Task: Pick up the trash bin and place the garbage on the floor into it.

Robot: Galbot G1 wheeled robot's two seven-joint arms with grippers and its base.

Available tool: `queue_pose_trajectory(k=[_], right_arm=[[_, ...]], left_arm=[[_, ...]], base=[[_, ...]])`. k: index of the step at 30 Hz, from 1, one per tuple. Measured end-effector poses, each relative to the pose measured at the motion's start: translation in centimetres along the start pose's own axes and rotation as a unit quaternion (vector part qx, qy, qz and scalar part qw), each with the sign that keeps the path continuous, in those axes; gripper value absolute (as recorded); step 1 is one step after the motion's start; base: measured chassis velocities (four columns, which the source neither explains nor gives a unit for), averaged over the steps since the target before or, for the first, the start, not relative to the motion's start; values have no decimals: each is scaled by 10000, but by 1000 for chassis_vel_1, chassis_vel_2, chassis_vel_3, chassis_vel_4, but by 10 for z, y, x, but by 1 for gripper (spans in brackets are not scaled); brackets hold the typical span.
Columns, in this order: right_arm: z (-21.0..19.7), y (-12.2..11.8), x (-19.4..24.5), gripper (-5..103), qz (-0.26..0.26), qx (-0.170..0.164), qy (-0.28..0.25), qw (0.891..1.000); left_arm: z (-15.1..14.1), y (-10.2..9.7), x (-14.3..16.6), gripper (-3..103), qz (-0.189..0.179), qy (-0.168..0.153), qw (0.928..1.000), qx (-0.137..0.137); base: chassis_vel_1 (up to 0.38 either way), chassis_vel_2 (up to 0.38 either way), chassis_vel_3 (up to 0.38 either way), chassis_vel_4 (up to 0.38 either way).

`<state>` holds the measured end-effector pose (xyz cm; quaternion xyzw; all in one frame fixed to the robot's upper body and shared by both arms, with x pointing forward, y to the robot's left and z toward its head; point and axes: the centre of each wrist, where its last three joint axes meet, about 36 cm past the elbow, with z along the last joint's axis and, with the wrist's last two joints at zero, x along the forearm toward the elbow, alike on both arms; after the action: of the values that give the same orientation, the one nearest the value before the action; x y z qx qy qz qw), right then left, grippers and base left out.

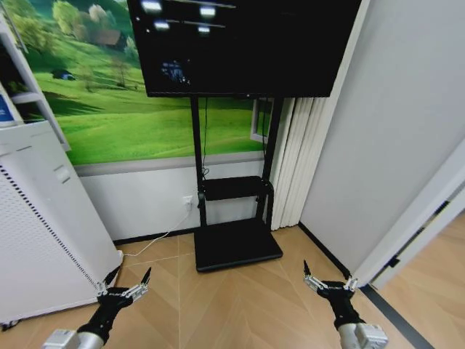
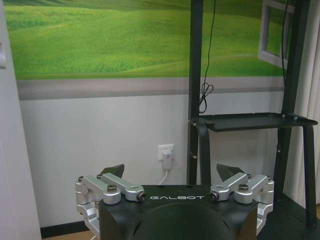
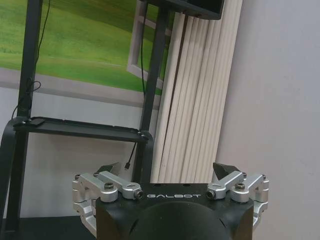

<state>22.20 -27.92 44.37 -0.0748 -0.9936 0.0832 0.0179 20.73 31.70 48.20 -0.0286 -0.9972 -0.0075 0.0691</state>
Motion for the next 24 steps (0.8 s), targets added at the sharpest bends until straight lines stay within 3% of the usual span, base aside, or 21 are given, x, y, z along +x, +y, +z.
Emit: queue_pose_trajectory(k=[24], right_arm=[[0,0,0,100,0,0,0,10000]], left_arm=[[0,0,0,100,0,0,10000,0]], base=[[0,0,0,0]])
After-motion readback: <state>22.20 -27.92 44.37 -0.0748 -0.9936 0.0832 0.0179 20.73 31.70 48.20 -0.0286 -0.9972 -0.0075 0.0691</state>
